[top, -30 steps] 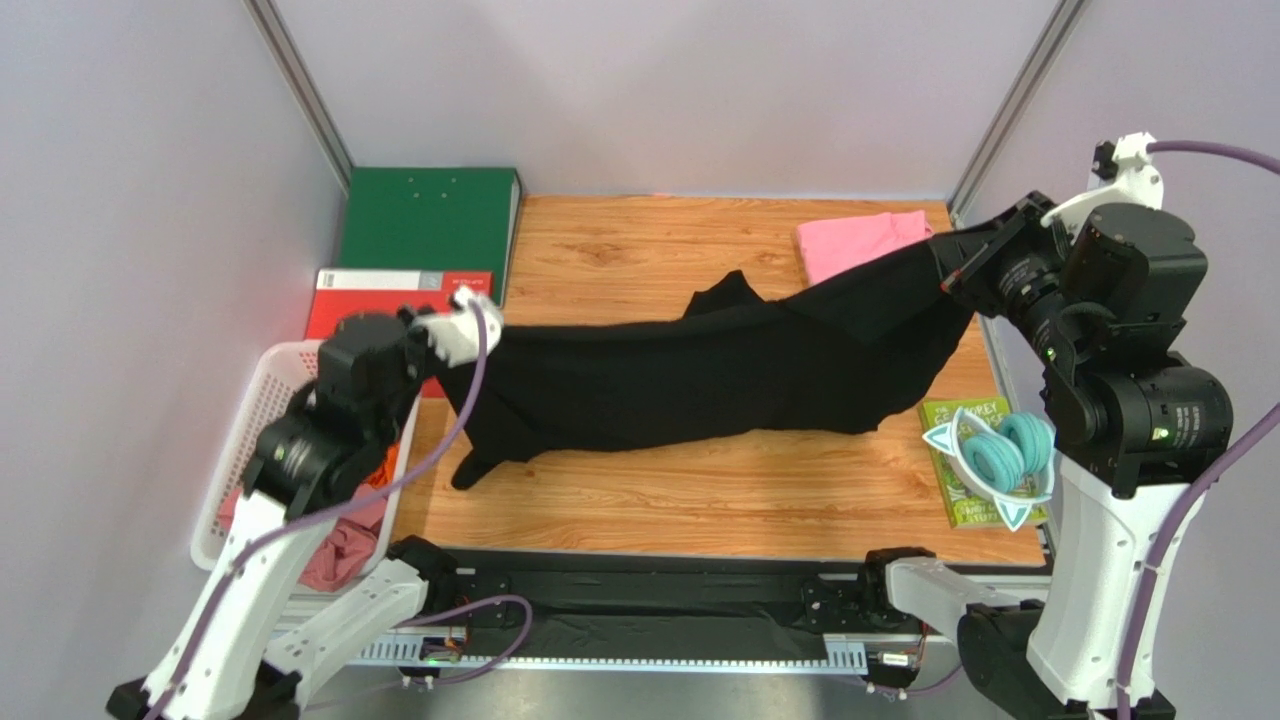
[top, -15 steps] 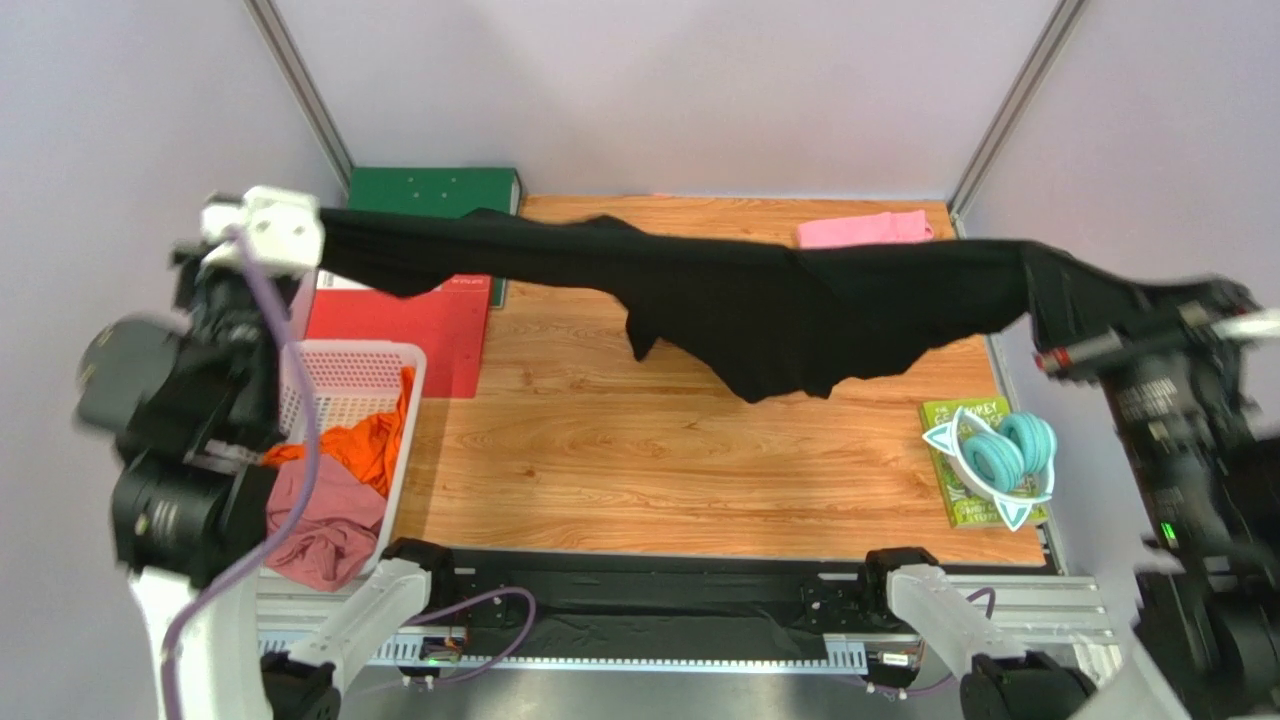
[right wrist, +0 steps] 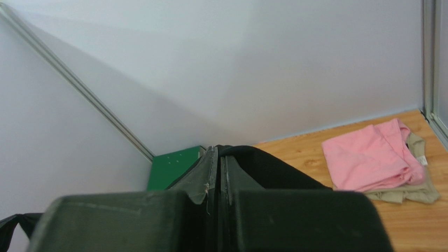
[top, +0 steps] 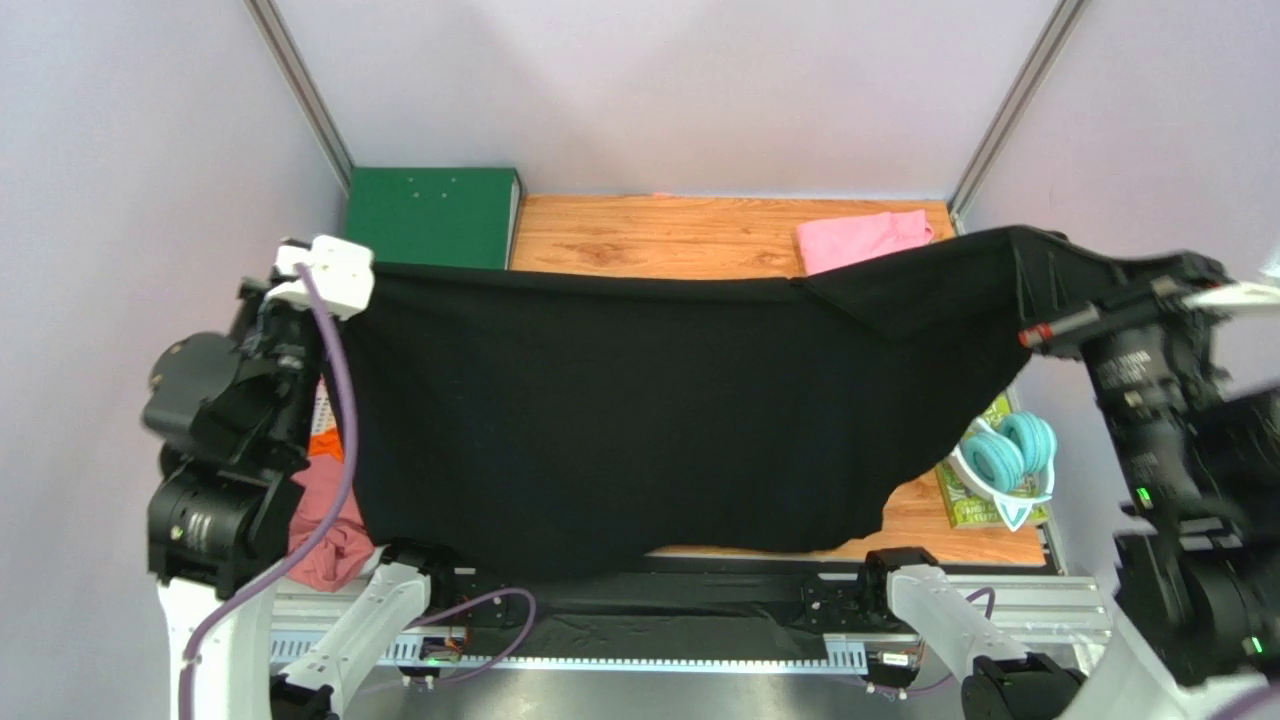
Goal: Fold and stack the t-shirts
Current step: Flatten out the tshirt
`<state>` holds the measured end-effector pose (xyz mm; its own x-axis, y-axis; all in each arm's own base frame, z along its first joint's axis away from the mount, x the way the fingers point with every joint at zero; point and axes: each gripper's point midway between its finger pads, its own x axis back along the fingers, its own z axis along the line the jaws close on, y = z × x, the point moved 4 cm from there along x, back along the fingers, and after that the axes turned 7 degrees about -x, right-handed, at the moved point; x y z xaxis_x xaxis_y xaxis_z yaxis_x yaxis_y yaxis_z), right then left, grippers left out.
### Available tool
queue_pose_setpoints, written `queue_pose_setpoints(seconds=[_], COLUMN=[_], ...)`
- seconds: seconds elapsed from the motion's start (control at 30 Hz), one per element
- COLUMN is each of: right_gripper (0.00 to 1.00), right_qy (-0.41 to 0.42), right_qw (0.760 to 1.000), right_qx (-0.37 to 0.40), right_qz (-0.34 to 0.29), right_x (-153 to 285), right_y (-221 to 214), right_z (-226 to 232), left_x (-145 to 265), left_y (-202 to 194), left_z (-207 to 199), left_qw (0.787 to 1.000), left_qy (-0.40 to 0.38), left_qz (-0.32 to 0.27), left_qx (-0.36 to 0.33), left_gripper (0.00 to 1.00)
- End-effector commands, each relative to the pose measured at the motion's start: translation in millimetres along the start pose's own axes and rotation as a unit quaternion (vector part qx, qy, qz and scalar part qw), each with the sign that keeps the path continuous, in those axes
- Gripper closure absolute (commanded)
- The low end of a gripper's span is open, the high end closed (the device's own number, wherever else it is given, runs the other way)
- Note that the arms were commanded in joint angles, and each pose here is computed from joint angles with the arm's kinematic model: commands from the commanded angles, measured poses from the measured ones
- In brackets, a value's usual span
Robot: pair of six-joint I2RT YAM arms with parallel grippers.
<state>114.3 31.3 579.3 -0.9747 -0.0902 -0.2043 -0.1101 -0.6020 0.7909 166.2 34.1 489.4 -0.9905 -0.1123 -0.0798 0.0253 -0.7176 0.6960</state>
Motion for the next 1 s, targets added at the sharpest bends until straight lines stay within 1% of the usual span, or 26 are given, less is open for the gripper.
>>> queue_pose_setpoints(seconds=[0.0, 0.03, 0.1, 0.13, 0.17, 0.2, 0.23, 0.27, 0.3, 0.33, 0.37, 0.4, 0.43, 0.47, 0.5, 0.53, 0.67, 0.7, 0.73, 0.77, 0.8, 0.83, 0.87, 0.9, 0.93, 0.97], right_gripper=[1.0, 1.0, 1.0, 1.0, 1.0, 1.0, 1.0, 1.0, 1.0, 1.0, 1.0, 1.0, 1.0, 1.0, 1.0, 1.0, 1.0, 1.0, 1.0, 1.0, 1.0, 1.0, 1.0, 1.0, 1.0, 1.0], right_qy=[-0.05, -0.068, -0.07, -0.084, -0.071, -0.061, -0.071, -0.05, -0.057, -0.045, -0.035, -0.01, -0.004, 0.0, 0.01, 0.018, -0.001, 0.004, -0.006, -0.002, 0.002, 0.0, 0.001, 0.001, -0.006, -0.032], right_qw=[0.999, 0.997, 0.997, 0.995, 0.996, 0.996, 0.994, 0.997, 0.995, 0.997, 0.997, 0.998, 0.999, 0.999, 0.998, 0.998, 0.999, 0.999, 0.999, 0.999, 0.999, 0.999, 0.999, 0.999, 0.998, 0.996], right_qx=[0.019, 0.02, 0.017, 0.015, 0.009, 0.0, -0.007, -0.009, -0.019, -0.023, -0.027, -0.038, -0.042, -0.048, -0.054, -0.067, -0.054, -0.05, -0.051, -0.049, -0.047, -0.047, -0.048, -0.048, -0.051, -0.062], right_qz=[-0.007, 0.016, 0.027, 0.056, 0.052, 0.061, 0.082, 0.061, 0.074, 0.065, 0.06, 0.04, 0.03, 0.017, 0.009, 0.01, 0.008, -0.001, 0.01, 0.01, 0.005, 0.011, 0.015, 0.016, 0.023, 0.055], right_x=[-66.1, -91.1, -121.1, -153.9, -165.8, -179.9, -209.5, -215.4, -237.9, -242.4, -246.5, -247.9, -247.7, -246.4, -244.5, -240.9, -229.5, -219.1, -220.8, -216.2, -207.9, -205.8, -200.8, -189.2, -183.7, -181.3], right_y=[-12.5, -27.6, -34.2, -51.3, -44.9, -47.8, -62.5, -44.7, -54.1, -45.5, -38.9, -22.9, -11.4, -0.2, 7.4, 10.2, 10.0, 15.7, 8.1, 8.8, 11.9, 8.5, 7.0, 7.5, 4.3, -13.0], right_z=[-27.3, -39.1, -43.8, -56.4, -50.3, -49.0, -60.5, -48.0, -56.9, -50.7, -47.5, -31.8, -33.9, -34.8, -31.4, -28.9, -40.9, -35.8, -43.2, -40.9, -36.6, -38.1, -36.8, -32.9, -34.1, -46.7], left_x=[-36.2, -46.8, -77.7, -89.6, -101.5, -127.5, -138.9, -150.6, -174.0, -178.1, -184.5, -202.4, -195.9, -211.8, -210.3, -200.9, -193.3, -181.0, -184.7, -166.0, -162.0, -166.3, -147.9, -142.6, -143.7, -128.8], left_y=[-15.2, -21.5, -24.9, -27.0, -26.4, -31.5, -21.1, -16.2, -20.6, 4.2, 13.5, 8.5, 40.7, 40.6, 45.4, 63.6, 70.3, 71.6, 59.6, 60.9, 56.9, 36.1, 35.1, 28.0, 6.5, 2.4], left_z=[-32.8, -44.3, -64.1, -69.4, -73.7, -88.9, -73.0, -67.2, -74.2, -37.1, -25.0, -31.8, 7.4, 4.5, 11.0, 33.8, 45.2, 48.0, 30.2, 34.7, 30.0, 3.7, 5.6, -1.6, -28.1, -30.5], left_qw=[0.999, 0.998, 0.996, 0.995, 0.994, 0.991, 0.994, 0.994, 0.992, 0.996, 0.996, 0.994, 0.997, 0.996, 0.997, 0.998, 0.998, 0.998, 0.999, 0.999, 0.999, 0.998, 0.998, 0.998, 0.994, 0.994], left_qy=[-0.033, -0.044, -0.063, -0.068, -0.072, -0.088, -0.066, -0.059, -0.067, -0.026, -0.015, -0.033, 0.008, 0.003, 0.004, 0.032, 0.046, 0.043, 0.014, 0.016, 0.011, -0.025, -0.025, -0.036, -0.073, -0.081], left_qz=[0.035, 0.046, 0.058, 0.067, 0.072, 0.092, 0.09, 0.091, 0.111, 0.085, 0.08, 0.102, 0.063, 0.072, 0.072, 0.044, 0.032, 0.028, 0.043, 0.034, 0.034, 0.058, 0.05, 0.054, 0.077, 0.074], left_qx=[-0.017, -0.023, -0.036, -0.038, -0.037, -0.034, -0.021, -0.012, -0.007, 0.025, 0.038, 0.036, 0.05, 0.045, 0.041, 0.045, 0.032, 0.035, 0.031, 0.036, 0.037, 0.028, 0.028, 0.021, 0.009, 0.005], left_gripper=[1.0, 1.0, 1.0, 1.0, 1.0, 1.0, 1.0, 1.0, 1.0, 1.0, 1.0, 1.0, 1.0, 1.0, 1.0, 1.0, 1.0, 1.0, 1.0, 1.0, 1.0, 1.0, 1.0, 1.0, 1.0, 1.0])
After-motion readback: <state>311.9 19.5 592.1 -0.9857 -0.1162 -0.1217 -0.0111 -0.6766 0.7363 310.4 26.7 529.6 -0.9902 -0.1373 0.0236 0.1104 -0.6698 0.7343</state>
